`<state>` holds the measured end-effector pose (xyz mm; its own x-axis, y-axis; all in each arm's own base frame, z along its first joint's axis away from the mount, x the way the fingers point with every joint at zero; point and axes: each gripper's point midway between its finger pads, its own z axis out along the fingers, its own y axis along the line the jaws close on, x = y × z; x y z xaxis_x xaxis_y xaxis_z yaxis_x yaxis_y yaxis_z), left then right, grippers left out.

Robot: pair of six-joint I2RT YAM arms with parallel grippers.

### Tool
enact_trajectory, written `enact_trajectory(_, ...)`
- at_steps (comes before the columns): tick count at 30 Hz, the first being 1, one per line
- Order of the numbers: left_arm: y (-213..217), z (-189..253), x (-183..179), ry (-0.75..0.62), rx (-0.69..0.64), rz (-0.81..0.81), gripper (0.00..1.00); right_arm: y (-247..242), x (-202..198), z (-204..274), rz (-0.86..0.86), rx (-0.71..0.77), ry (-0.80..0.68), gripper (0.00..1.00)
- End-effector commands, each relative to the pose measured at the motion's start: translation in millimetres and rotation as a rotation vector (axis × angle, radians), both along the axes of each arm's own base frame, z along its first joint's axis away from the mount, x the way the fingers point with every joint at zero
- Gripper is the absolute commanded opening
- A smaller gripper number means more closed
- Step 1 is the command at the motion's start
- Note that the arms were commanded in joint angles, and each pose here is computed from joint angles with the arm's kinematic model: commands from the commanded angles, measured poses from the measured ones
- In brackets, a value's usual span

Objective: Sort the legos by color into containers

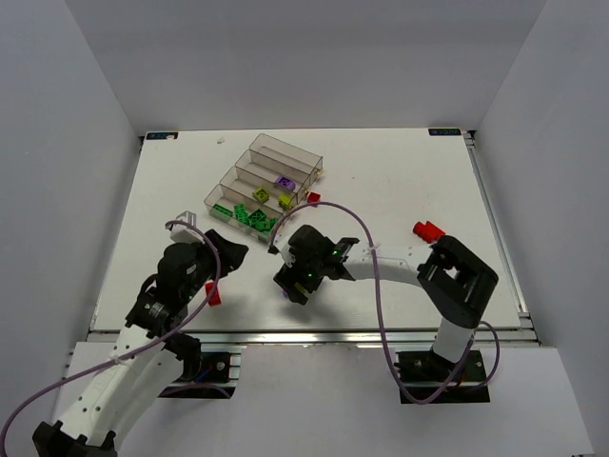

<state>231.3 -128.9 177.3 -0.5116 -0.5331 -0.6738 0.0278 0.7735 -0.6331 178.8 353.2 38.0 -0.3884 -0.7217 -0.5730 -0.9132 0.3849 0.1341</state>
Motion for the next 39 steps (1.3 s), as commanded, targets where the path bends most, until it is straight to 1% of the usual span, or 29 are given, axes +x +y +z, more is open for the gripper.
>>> enact_trajectory(1,13.2,15.3,-4.0,-0.021,-0.009,0.067,0.64,22.8,15.6,7.4,-0.079,0.027,-0.056,0.84)
enact_trajectory(5,20.0,20.9,-9.0,-0.033,-0.019,0.097,0.64,25.9,6.9,-1.3,-0.054,0.01,-0.043,0.77)
enact_trajectory(8,21.6,20.0,-10.8,-0.032,-0.027,0.105,0.64,26.1,-4.3,-5.6,-0.029,0.001,-0.055,0.66)
enact_trajectory(9,21.2,18.6,-10.7,-0.029,-0.028,0.104,0.64,26.9,-7.6,-4.7,-0.017,0.005,-0.059,0.58)
enact_trajectory(11,19.8,18.0,-10.4,-0.025,-0.031,0.099,0.64,25.7,-14.9,-2.7,0.001,0.006,-0.066,0.48)
enact_trajectory(12,19.2,16.6,-9.8,-0.022,-0.031,0.098,0.64,24.9,-16.2,-2.2,0.022,0.007,-0.074,0.4)
enact_trajectory(14,15.5,16.9,-7.5,-0.026,-0.037,0.085,0.65,22.2,-17.0,-1.6,0.048,0.005,-0.085,0.35)
enact_trajectory(16,8.6,18.5,-5.6,-0.035,-0.054,0.056,0.66,19.6,-17.0,2.4,0.087,0.014,-0.099,0.24)
enact_trajectory(17,4.2,18.3,-2.5,-0.038,-0.061,0.041,0.66,20.9,-18.2,9.2,0.117,0.034,-0.102,0.1)
enact_trajectory(18,1.5,15.8,-3.1,-0.026,-0.062,0.027,0.67,21.5,-18.2,13.0,0.119,0.047,-0.098,0.1)
enact_trajectory(19,-2.9,19.2,-0.8,-0.04,-0.077,0.012,0.67,20.5,-14.6,16.9,0.145,0.052,-0.119,0.0)
enact_trajectory(21,-15.7,24.1,0.6,-0.054,-0.106,-0.048,0.69,22.2,-11.4,31.9,0.183,0.095,-0.138,0.0)
enact_trajectory(22,-21.2,25.3,0.2,-0.056,-0.122,-0.074,0.7,17.5,-1.9,37.4,0.207,0.105,-0.148,0.0)
enact_trajectory(24,-35.6,32.1,-0.6,-0.078,-0.159,-0.148,0.72,19.0,-2.4,58.3,0.276,0.194,-0.112,0.0)
enact_trajectory(25,-40.0,35.0,-0.5,-0.086,-0.172,-0.172,0.74,12.4,15.0,67.9,0.256,0.225,-0.118,0.0)
enact_trajectory(26,-44.4,34.2,-1.1,-0.085,-0.181,-0.195,0.75,10.8,21.1,78.4,0.28,0.255,-0.138,0.0)
enact_trajectory(27,-53.4,44.0,-3.4,-0.115,-0.212,-0.249,0.76,9.9,23.4,87.0,0.302,0.292,-0.128,0.0)
enact_trajectory(28,-58.8,41.8,-2.4,-0.105,-0.224,-0.272,0.78,3.6,36.3,91.9,0.288,0.303,-0.142,0.0)
enact_trajectory(29,-63.1,43.6,-2.3,-0.111,-0.237,-0.294,0.78,2.9,43.5,100.8,0.303,0.315,-0.175,0.0)
enact_trajectory(30,-70.8,54.6,-3.3,-0.15,-0.269,-0.341,0.78,0.9,48.6,105.2,0.301,0.322,-0.189,0.0)
enact_trajectory(32,-79.9,54.6,0.8,-0.134,-0.296,-0.373,0.79,-4.1,59.1,113.2,0.287,0.33,-0.228,0.0)
enact_trajectory(33,-84.3,66.9,3.8,-0.167,-0.315,-0.392,0.79,-2.5,62.2,119.1,0.295,0.347,-0.261,0.0)
enact_trajectory(34,-89.1,70.6,3.6,-0.167,-0.326,-0.42,0.79,-2.5,62.7,123.0,0.294,0.36,-0.276,0.0)
enact_trajectory(35,-94.0,63.8,8.8,-0.136,-0.322,-0.431,0.8,-2.1,62.0,131.8,0.297,0.382,-0.3,0.0)
enact_trajectory(36,-97.8,73.9,12.7,-0.155,-0.326,-0.448,0.8,0.7,62.0,137.7,0.305,0.411,-0.32,0.0)
enact_trajectory(37,-101.7,73.2,13.1,-0.149,-0.317,-0.476,0.8,1.2,62.9,141.0,0.303,0.423,-0.33,0.0)
enact_trajectory(39,-107.8,61.2,21.1,-0.102,-0.294,-0.492,0.8,4.5,65.8,152.2,0.3,0.448,-0.357,0.0)
